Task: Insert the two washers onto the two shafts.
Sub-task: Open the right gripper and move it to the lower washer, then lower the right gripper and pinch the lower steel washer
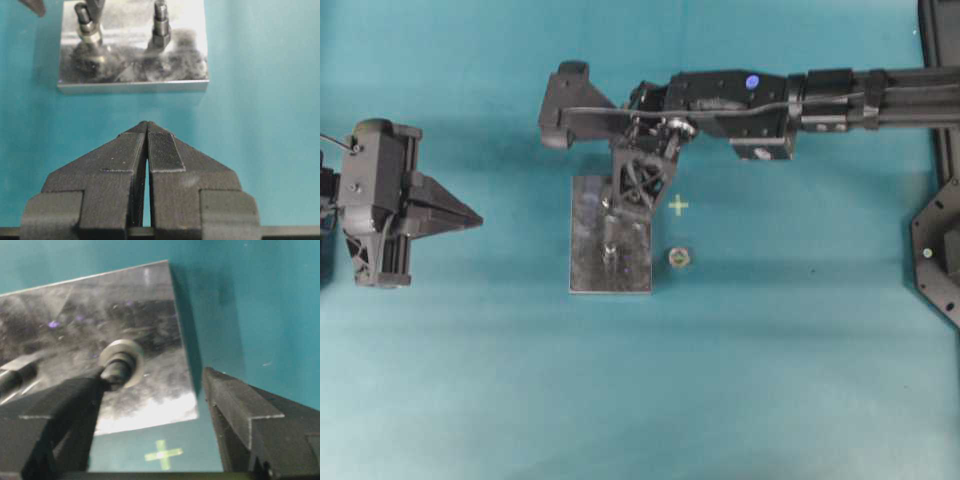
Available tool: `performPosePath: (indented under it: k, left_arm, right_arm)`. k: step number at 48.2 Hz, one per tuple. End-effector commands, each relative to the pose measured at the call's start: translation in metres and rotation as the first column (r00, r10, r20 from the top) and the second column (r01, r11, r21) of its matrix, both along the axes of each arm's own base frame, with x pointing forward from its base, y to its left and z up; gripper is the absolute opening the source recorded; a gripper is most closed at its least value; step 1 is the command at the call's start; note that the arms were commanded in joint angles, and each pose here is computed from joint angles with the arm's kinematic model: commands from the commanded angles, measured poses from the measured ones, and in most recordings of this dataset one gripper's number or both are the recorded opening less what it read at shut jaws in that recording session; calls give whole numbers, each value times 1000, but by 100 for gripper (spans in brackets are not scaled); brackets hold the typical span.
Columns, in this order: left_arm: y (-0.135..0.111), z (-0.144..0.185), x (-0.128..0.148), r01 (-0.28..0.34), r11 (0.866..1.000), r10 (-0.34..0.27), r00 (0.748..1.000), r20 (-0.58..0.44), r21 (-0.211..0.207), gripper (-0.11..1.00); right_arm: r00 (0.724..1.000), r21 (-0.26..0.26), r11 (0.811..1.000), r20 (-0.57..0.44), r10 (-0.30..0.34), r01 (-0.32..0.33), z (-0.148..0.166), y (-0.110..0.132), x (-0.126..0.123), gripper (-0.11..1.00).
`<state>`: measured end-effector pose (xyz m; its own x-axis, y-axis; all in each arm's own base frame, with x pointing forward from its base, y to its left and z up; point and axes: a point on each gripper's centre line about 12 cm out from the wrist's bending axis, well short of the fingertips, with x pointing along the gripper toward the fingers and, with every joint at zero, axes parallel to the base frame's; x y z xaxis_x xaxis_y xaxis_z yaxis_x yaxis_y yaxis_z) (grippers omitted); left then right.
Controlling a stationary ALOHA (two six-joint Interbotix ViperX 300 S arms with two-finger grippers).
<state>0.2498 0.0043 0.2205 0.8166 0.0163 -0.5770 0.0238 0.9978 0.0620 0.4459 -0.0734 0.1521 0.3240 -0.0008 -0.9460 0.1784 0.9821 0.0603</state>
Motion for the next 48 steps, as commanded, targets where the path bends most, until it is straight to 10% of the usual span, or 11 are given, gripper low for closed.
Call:
performPosePath:
  k: [1, 25, 48]
  left_arm:
    - [0, 8, 3, 0, 1000, 0, 1000, 28, 2, 0]
    - [0, 5, 3, 1, 1000, -1, 1000, 18, 1, 0]
    - [0, 7, 4, 1, 1000, -1, 1000, 25, 1, 0]
  right_arm:
    - [999, -3, 1000, 49, 20, -20, 25, 12, -4, 77]
    - [997, 57, 998, 71, -24, 20, -2, 58, -77, 77]
    - [996, 53, 999, 90, 4, -9, -36, 77, -69, 78]
